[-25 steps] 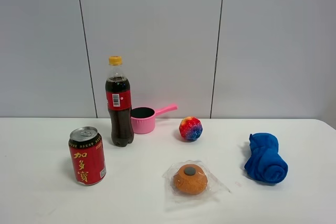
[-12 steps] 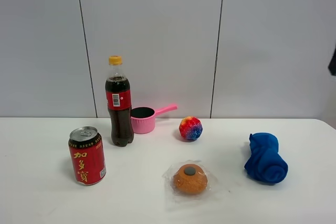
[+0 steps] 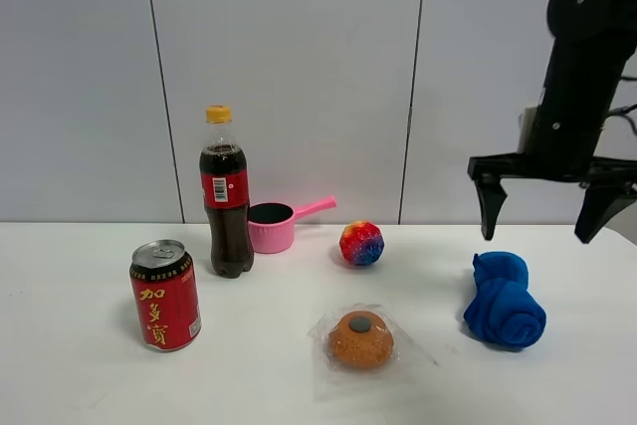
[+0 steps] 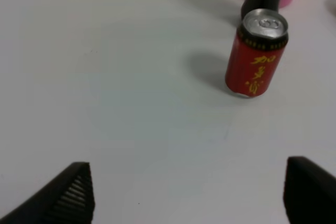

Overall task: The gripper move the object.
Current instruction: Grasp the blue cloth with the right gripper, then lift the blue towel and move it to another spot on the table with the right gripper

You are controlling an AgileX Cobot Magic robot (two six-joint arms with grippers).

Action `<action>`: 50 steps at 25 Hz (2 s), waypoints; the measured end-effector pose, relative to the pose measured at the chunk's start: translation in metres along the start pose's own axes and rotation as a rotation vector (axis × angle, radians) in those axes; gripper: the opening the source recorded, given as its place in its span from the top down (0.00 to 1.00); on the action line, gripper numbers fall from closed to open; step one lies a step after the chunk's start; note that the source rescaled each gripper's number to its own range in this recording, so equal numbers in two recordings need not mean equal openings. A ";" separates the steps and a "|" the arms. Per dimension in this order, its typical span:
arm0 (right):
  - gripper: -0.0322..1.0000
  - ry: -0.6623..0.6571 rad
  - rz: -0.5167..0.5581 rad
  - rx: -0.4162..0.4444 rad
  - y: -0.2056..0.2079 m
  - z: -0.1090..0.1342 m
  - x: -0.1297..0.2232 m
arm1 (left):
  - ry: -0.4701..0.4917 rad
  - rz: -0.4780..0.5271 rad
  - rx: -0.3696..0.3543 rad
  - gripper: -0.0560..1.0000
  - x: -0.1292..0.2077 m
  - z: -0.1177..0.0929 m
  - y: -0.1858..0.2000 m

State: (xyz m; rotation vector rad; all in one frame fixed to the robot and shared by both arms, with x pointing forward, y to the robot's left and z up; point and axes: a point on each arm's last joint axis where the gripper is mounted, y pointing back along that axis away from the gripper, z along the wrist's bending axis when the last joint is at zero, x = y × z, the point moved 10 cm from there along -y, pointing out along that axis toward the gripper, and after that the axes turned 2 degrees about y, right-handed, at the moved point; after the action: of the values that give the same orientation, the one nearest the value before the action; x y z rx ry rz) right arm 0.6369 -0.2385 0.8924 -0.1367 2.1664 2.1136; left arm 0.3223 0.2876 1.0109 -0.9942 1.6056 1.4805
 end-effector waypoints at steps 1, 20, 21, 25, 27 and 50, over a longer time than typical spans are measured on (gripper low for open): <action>0.00 0.001 0.012 -0.003 -0.009 0.002 0.000 | 0.000 0.000 0.000 0.00 0.000 0.000 0.000; 0.12 -0.006 0.051 0.012 -0.094 0.007 -0.009 | 0.000 0.000 0.000 0.00 0.000 0.000 0.000; 0.15 -0.006 0.057 0.013 -0.096 0.007 -0.008 | 0.000 0.000 0.000 0.00 0.000 0.000 0.000; 0.36 0.000 0.070 0.021 -0.105 0.006 -0.006 | -0.001 0.000 0.000 0.00 0.000 0.000 0.000; 0.61 0.007 0.073 0.029 -0.107 0.005 -0.006 | -0.001 0.000 0.000 0.00 0.000 0.000 0.000; 0.97 0.774 -0.445 -0.141 0.156 0.125 -0.066 | -0.002 0.000 0.000 0.00 0.000 0.000 0.000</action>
State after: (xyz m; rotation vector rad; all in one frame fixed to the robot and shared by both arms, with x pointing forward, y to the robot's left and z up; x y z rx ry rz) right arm 0.6817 -0.1103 1.0532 -1.5081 1.9933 2.1268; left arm 0.3223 0.2876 1.0109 -0.9922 1.6040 1.4811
